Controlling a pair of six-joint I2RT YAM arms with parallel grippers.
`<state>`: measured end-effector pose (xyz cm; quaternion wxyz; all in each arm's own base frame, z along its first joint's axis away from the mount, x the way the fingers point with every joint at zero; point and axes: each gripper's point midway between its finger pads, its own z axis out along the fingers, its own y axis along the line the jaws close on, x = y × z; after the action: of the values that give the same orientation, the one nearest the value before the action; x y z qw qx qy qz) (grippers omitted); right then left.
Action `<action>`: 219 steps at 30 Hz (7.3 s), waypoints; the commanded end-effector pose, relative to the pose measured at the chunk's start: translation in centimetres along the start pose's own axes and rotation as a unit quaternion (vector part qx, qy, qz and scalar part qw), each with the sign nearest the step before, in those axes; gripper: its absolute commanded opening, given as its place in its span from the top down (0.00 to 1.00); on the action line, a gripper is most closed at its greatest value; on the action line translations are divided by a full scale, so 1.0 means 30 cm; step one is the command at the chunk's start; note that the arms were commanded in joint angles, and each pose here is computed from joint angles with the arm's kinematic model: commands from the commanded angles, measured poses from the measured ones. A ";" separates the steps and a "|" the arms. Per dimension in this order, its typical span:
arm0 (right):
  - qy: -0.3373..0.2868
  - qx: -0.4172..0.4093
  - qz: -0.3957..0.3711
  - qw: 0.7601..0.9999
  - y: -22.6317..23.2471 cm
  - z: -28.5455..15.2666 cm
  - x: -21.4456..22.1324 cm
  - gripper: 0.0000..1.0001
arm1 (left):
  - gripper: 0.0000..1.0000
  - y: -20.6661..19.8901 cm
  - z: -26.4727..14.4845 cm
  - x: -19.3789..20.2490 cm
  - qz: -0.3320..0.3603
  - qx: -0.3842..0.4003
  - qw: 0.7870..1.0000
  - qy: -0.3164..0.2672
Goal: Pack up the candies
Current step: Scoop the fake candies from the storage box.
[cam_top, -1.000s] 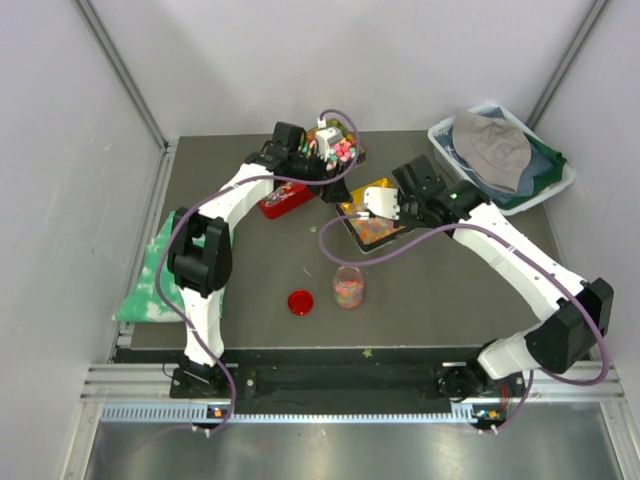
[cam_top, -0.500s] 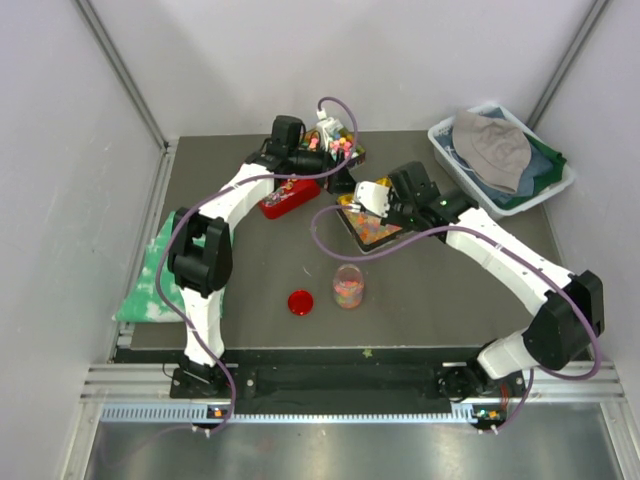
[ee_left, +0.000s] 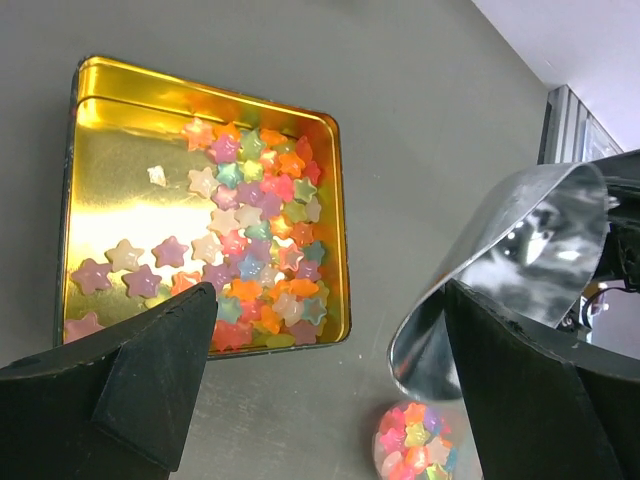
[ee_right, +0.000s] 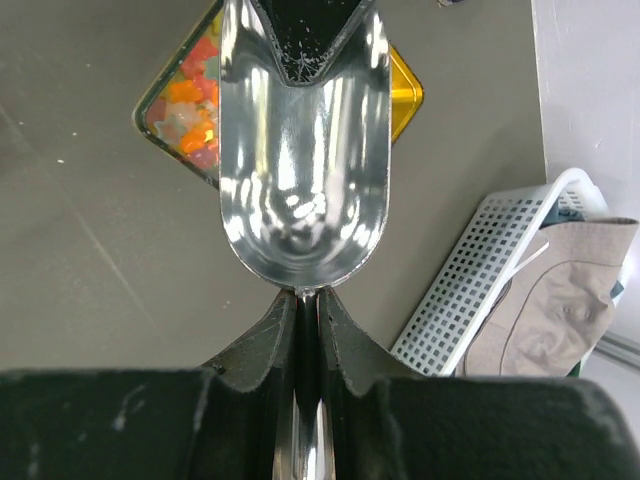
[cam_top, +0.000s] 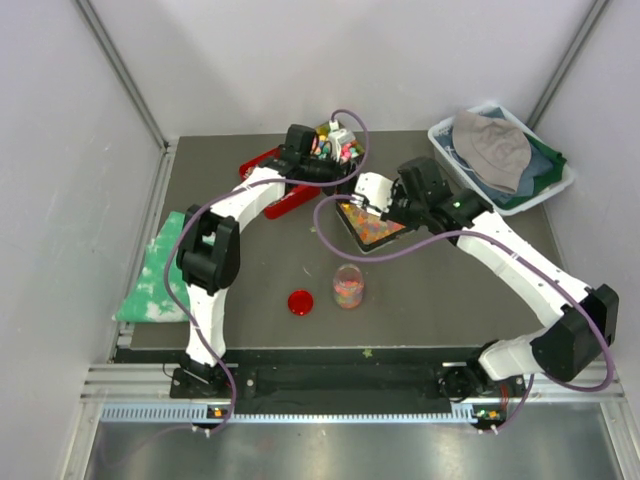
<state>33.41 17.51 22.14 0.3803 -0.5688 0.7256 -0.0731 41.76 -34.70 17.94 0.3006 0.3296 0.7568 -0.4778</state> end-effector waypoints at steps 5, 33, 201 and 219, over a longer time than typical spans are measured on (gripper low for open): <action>-0.086 0.028 0.028 0.996 -0.075 -0.121 -0.129 1.00 | 0.01 0.013 -0.010 -0.040 0.025 -0.016 1.000 -0.008; 0.029 0.087 0.045 0.995 -0.176 -0.194 0.110 1.00 | 0.01 0.397 0.023 0.047 0.112 -0.217 0.968 0.048; 0.300 0.037 -0.361 0.882 -0.205 0.087 0.185 1.00 | 1.00 0.116 -0.015 -0.254 0.259 -0.273 0.925 -0.058; 0.272 -0.042 -0.362 0.891 -0.053 0.101 0.279 1.00 | 1.00 0.077 -0.025 -0.236 0.294 -0.261 0.919 -0.022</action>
<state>36.89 10.95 16.92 0.0821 -0.7658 0.5338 -0.3492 47.36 -33.54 13.12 0.4291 0.4412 0.7755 -0.1410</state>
